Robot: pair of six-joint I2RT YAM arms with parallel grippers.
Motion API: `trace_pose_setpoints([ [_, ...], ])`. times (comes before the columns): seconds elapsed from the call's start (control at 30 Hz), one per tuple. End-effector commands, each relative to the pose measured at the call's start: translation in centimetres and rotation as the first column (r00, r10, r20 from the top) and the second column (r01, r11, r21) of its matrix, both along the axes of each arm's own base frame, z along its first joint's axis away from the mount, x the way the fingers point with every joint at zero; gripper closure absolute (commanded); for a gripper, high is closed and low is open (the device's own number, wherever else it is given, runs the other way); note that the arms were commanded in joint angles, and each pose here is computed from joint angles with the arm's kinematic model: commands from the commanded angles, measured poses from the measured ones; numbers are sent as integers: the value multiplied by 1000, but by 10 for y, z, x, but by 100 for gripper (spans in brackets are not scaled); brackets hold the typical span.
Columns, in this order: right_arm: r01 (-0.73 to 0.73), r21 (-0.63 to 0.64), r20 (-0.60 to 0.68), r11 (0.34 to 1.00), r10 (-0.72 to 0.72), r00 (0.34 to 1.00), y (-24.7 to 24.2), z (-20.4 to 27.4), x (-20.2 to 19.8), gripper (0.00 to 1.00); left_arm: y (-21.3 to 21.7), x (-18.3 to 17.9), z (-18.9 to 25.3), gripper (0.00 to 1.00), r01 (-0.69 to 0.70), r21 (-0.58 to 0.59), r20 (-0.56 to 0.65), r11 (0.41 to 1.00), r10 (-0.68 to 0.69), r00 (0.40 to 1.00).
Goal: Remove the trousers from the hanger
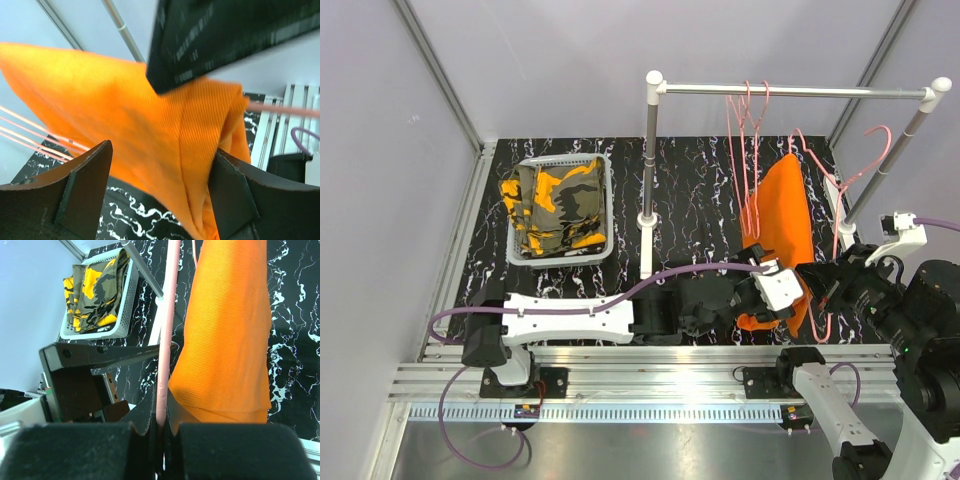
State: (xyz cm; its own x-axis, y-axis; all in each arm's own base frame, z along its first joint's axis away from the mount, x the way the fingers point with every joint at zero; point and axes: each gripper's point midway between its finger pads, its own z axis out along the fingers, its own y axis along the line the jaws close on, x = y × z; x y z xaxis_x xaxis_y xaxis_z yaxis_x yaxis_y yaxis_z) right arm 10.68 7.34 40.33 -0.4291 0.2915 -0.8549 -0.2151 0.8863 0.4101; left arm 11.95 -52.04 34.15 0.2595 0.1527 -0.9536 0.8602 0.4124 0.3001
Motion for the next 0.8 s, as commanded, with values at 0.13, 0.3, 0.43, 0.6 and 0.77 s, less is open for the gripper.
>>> trace_pose_setpoints([
  [0.13, -56, -11, 292, 998, 57, 955, 7, 66, 7, 100, -11, -11, 53, 25, 60, -173, -27, 983, -65, 998],
  [0.3, -78, -4, 295, 997, 76, 952, 11, 68, 5, 100, -14, -8, 59, 51, 43, -188, -33, 981, -50, 998],
  [0.43, -83, -6, 280, 997, 82, 956, 12, 63, 8, 100, -14, -7, 73, 76, 27, -237, -47, 971, -40, 998],
  [0.6, -56, -22, 254, 998, 60, 965, 7, 52, 15, 100, 6, 9, 99, 100, -114, -366, -90, 924, 87, 992],
  [0.77, 41, -62, 200, 997, -28, 979, -10, 30, 28, 100, 42, 25, 119, 100, -246, -443, -144, 862, 202, 969],
])
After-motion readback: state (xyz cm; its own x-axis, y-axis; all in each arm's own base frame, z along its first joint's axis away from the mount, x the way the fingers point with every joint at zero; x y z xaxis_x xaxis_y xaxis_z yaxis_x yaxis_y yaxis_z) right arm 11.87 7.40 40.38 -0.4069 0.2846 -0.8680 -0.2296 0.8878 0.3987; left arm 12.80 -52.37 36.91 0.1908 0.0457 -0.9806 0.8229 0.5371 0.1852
